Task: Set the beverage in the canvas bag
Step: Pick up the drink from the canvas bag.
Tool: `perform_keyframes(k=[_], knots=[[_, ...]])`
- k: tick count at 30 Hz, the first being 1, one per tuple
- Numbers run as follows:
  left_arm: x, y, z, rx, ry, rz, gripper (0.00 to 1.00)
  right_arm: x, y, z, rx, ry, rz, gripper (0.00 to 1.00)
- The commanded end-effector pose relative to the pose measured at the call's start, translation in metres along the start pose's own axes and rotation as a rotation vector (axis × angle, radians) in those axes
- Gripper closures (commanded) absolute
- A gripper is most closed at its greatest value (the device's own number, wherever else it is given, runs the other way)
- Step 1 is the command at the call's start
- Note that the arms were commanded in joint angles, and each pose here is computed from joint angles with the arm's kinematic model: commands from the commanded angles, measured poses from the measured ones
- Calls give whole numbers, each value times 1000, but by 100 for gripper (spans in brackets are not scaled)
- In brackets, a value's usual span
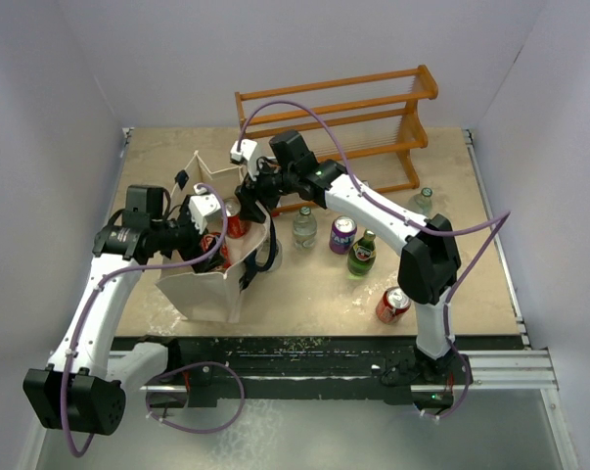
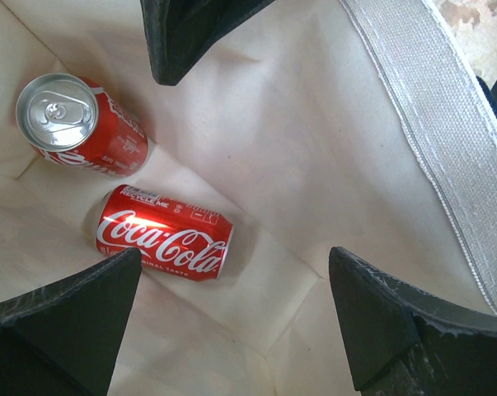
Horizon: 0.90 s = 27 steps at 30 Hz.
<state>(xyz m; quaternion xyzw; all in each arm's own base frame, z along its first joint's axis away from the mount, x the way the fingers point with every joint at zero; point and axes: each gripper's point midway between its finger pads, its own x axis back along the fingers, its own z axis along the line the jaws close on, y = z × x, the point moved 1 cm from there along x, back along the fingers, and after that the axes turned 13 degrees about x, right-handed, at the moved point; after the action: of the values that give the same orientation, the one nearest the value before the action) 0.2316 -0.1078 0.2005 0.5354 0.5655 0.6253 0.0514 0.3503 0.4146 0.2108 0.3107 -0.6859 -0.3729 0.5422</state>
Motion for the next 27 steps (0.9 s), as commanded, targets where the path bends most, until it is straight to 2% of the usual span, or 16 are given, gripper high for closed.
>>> perform_keyframes(k=[1,8,18,22,27], knots=[[4,-17,-12,-73,-82,67,3,2,-6,-10,30,8,-31,19],[12,-39,-36,-173,-193,110,0,-6,-21,-8,16,47,-33,21],[4,-80,-37,-216,-183,151,1,-11,-34,3,21,106,-32,23],[-1,-81,-30,-223,-152,139,1,-10,-34,3,18,105,-33,23],[-12,-63,-2,-148,-53,126,1,-7,-25,4,-8,111,-50,24]])
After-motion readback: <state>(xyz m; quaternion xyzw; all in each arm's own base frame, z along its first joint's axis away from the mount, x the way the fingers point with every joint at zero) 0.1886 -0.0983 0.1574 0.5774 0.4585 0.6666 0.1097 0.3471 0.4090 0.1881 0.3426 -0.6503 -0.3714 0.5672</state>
